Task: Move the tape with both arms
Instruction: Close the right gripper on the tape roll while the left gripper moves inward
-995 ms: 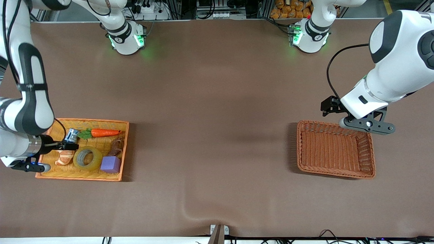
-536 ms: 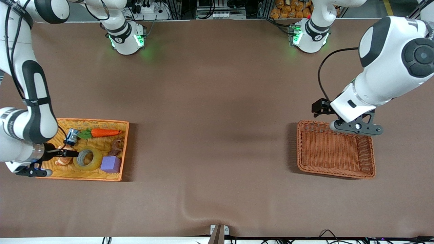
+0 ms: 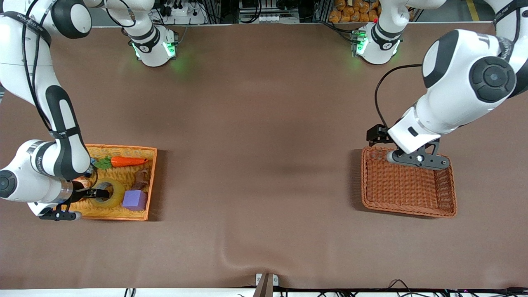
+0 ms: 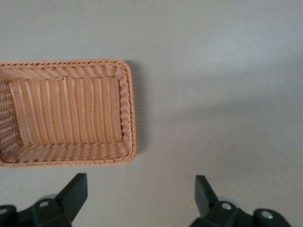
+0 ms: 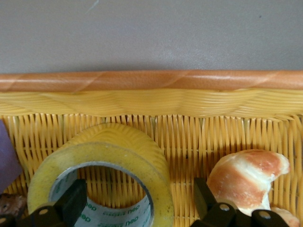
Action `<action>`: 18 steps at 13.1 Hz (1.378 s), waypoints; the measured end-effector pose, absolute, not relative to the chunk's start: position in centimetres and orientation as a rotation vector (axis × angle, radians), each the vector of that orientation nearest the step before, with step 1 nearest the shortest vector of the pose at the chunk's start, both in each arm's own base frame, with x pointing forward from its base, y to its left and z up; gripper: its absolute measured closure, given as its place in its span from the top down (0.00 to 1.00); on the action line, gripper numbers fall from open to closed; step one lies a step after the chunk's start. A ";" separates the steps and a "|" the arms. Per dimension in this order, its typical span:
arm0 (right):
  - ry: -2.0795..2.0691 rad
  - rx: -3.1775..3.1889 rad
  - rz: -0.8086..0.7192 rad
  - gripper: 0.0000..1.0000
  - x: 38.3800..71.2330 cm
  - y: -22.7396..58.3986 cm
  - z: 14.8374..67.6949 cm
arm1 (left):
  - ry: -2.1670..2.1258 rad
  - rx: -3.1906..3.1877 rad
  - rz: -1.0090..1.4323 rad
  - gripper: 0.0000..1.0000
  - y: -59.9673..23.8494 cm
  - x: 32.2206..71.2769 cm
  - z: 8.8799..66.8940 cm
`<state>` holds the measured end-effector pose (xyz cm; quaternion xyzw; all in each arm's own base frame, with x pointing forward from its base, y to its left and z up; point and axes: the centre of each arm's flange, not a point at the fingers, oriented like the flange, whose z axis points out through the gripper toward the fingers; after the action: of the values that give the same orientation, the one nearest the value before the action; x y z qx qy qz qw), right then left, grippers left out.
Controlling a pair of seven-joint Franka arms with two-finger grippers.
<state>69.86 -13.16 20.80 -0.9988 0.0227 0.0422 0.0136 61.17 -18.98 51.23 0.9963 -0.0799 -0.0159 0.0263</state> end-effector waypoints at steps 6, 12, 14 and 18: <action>0.072 -3.110 0.138 1.00 69.8 -13.1 20.5 | -0.189 3.088 -0.065 1.00 -23.4 61.2 48.0; 0.144 -3.111 0.141 0.30 69.8 -13.1 20.4 | -0.208 3.091 -0.083 1.00 -24.7 61.5 45.8; 0.144 -3.111 0.142 0.22 69.8 -13.2 20.4 | -0.187 3.096 -0.096 1.00 -25.9 61.1 45.4; 0.144 -3.112 0.139 0.22 69.9 -13.2 20.5 | -0.155 3.101 -0.100 1.00 -28.6 60.0 44.8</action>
<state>69.86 -13.17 20.52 -0.9979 0.0463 0.0445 0.0118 60.04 -28.59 44.85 0.9981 -0.0498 -0.0321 0.0175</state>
